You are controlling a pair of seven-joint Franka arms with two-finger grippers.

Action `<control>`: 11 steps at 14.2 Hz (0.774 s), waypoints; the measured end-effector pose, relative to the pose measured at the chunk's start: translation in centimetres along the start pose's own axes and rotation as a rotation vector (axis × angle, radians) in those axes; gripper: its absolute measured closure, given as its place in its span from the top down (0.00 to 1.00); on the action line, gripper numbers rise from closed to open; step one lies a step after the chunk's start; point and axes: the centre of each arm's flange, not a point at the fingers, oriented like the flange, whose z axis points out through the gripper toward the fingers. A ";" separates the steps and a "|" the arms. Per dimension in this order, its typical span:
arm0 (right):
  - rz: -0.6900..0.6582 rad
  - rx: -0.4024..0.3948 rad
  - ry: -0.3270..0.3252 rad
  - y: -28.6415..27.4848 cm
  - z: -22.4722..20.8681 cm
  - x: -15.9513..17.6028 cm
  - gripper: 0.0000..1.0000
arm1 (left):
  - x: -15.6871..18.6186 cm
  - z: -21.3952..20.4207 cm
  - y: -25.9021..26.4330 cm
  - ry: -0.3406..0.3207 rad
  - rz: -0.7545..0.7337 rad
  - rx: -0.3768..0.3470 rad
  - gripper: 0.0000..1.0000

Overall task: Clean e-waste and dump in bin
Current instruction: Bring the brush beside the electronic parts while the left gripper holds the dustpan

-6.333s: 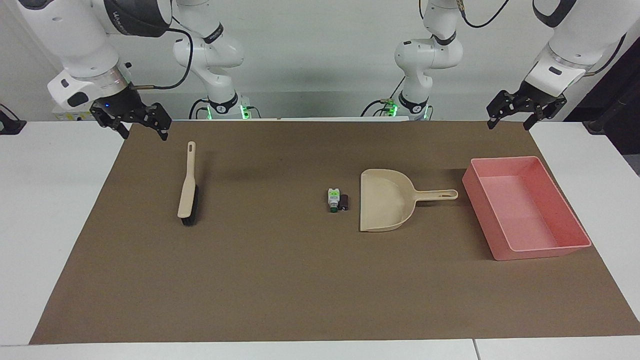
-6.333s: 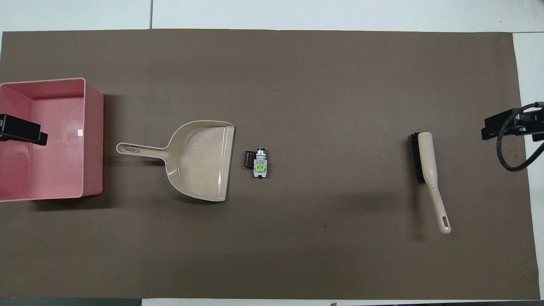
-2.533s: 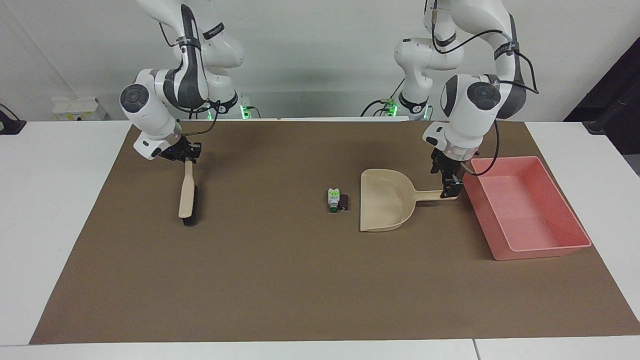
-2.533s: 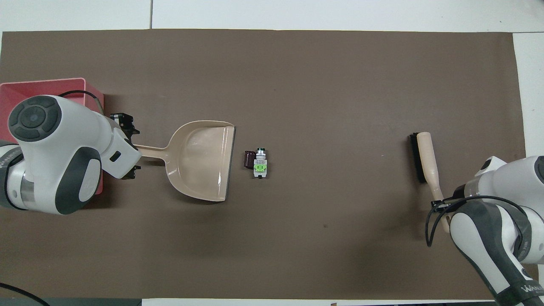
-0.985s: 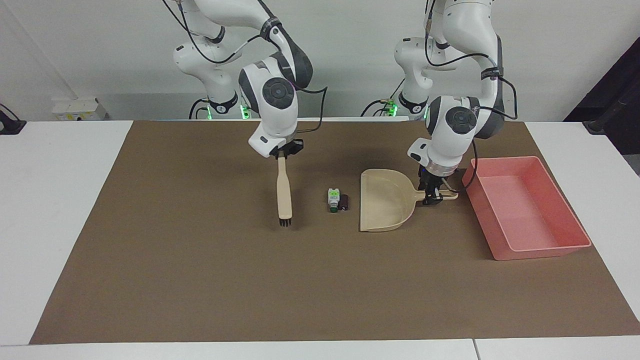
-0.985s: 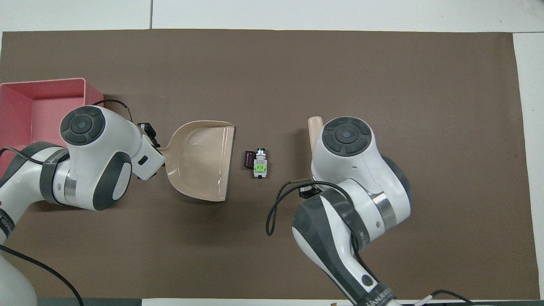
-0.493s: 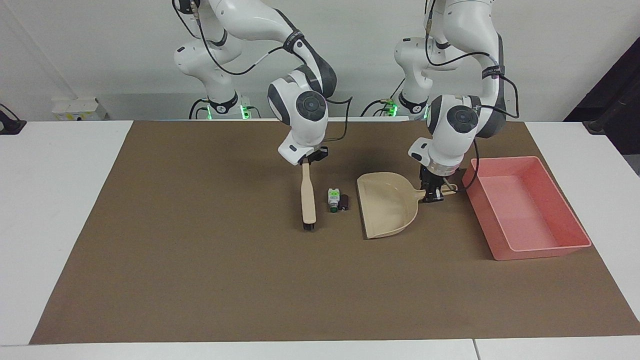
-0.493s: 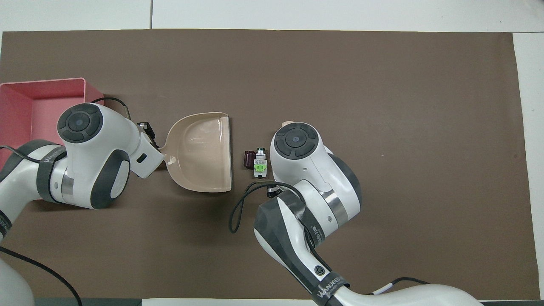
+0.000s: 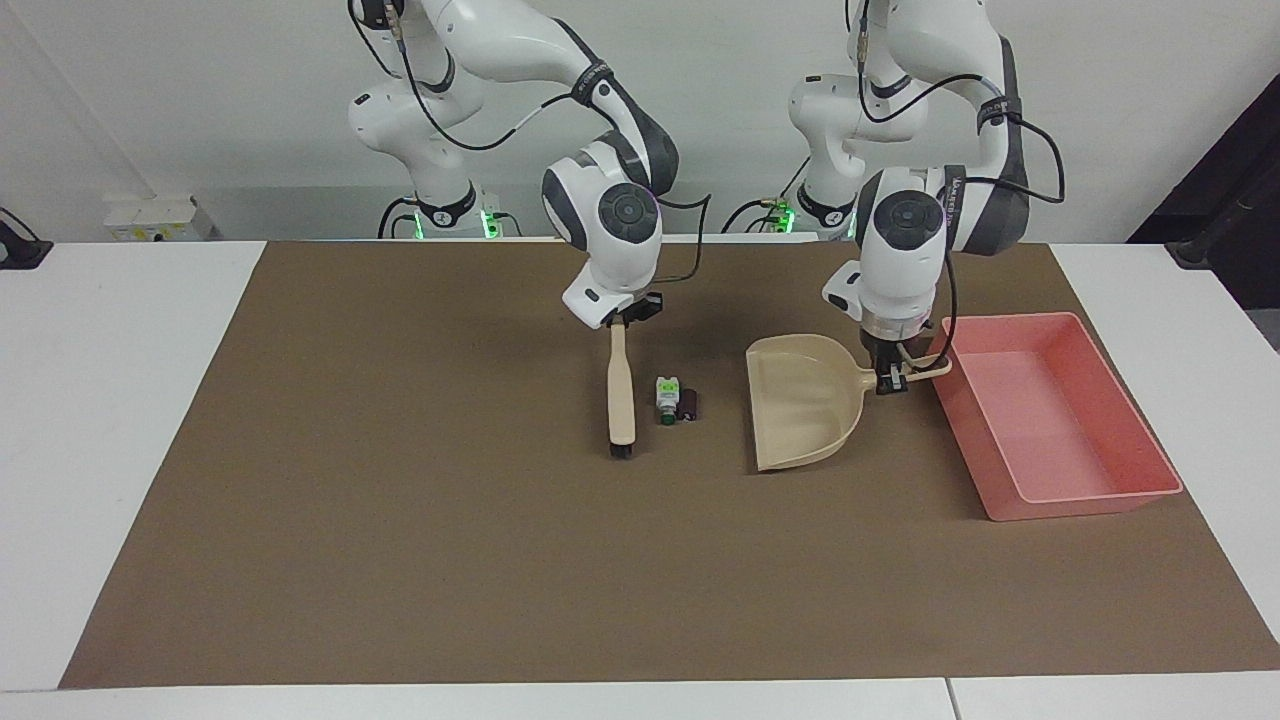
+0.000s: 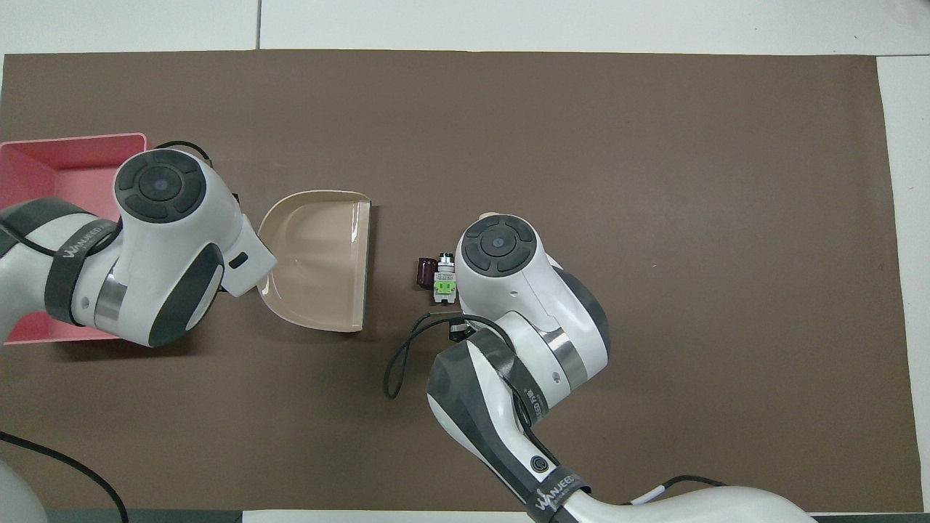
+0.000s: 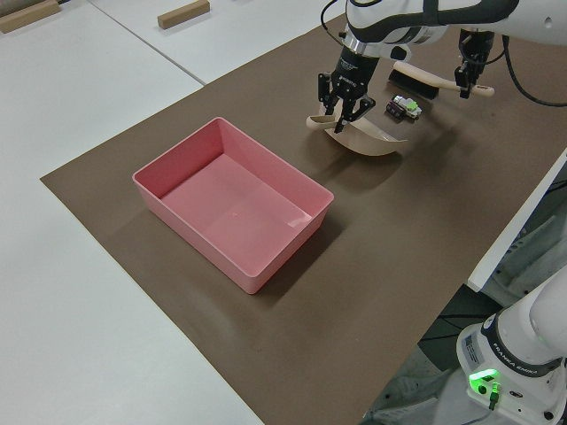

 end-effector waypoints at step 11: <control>-0.004 0.021 -0.007 -1.3 0.9 -0.4 0.26 | 5.1 1.3 1.2 -0.069 -0.050 -0.080 0.33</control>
